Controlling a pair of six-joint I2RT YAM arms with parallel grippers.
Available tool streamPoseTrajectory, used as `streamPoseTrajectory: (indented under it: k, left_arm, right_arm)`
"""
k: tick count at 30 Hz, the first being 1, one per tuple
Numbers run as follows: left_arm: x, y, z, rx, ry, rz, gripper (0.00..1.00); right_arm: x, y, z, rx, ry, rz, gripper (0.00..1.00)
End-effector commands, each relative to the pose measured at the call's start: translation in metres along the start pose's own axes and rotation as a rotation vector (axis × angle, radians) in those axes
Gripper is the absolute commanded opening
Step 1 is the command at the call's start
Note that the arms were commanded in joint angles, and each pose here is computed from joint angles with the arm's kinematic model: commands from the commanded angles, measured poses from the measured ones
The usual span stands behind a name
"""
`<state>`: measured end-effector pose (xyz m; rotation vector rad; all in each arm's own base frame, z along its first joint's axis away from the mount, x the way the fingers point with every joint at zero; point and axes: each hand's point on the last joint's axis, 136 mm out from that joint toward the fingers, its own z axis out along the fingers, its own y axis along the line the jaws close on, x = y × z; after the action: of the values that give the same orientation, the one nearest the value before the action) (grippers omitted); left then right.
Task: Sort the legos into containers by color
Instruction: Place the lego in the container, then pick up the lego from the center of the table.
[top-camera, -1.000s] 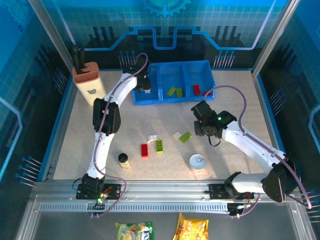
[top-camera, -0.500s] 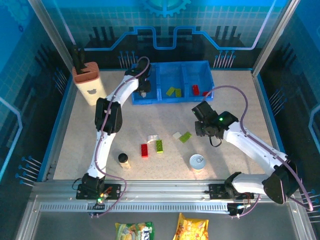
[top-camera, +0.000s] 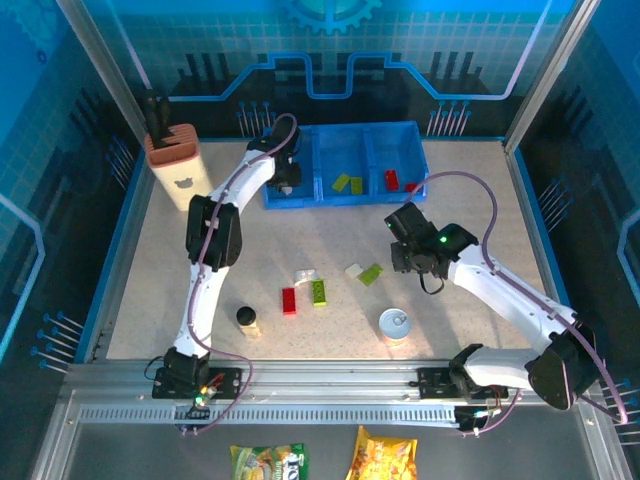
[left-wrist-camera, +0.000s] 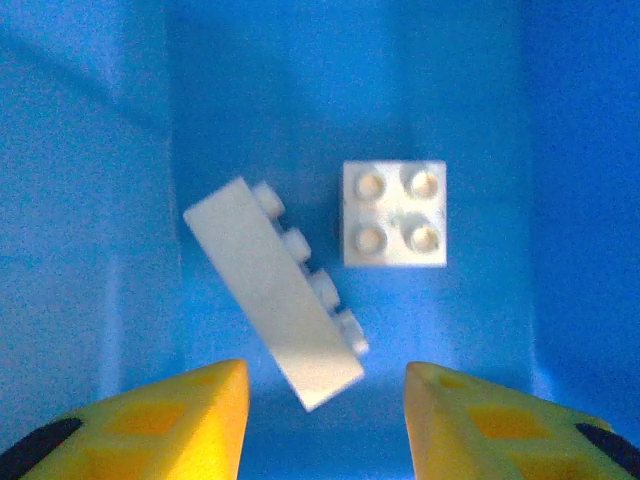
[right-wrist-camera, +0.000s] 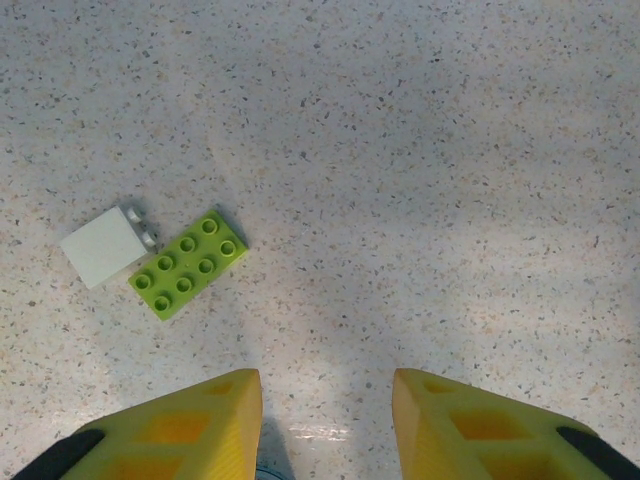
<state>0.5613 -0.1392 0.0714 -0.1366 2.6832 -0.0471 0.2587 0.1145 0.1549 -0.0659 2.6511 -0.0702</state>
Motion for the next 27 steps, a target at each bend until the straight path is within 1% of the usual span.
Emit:
streamPoseTrajectory:
  k: [1, 7, 12, 20, 23, 27]
  left_arm:
    - [-0.003, -0.009, -0.041, 0.08, -0.011, -0.022, 0.46]
    - [0.013, -0.015, -0.067, 0.126, 0.008, -0.013, 0.46]
    - [0.031, -0.013, -0.086, 0.159, 0.022, -0.016, 0.46]
    - [0.063, 0.002, -0.115, 0.163, 0.04, 0.025, 0.46]
    - [0.078, 0.011, -0.123, 0.157, 0.054, 0.038, 0.47]
    - [0.101, 0.024, -0.132, 0.138, 0.062, 0.069, 0.47]
  right_arm:
    - [0.007, 0.013, 0.007, -0.032, 0.033, -0.043, 0.41]
    - [0.009, 0.027, 0.021, -0.064, 0.084, -0.067, 0.41]
    - [0.011, 0.035, 0.032, -0.07, 0.126, -0.098, 0.41]
    - [0.015, 0.052, 0.045, -0.124, 0.178, -0.184, 0.41]
    - [0.017, 0.058, 0.049, -0.147, 0.197, -0.248, 0.42]
    - [0.02, 0.062, 0.057, -0.137, 0.234, -0.355, 0.43]
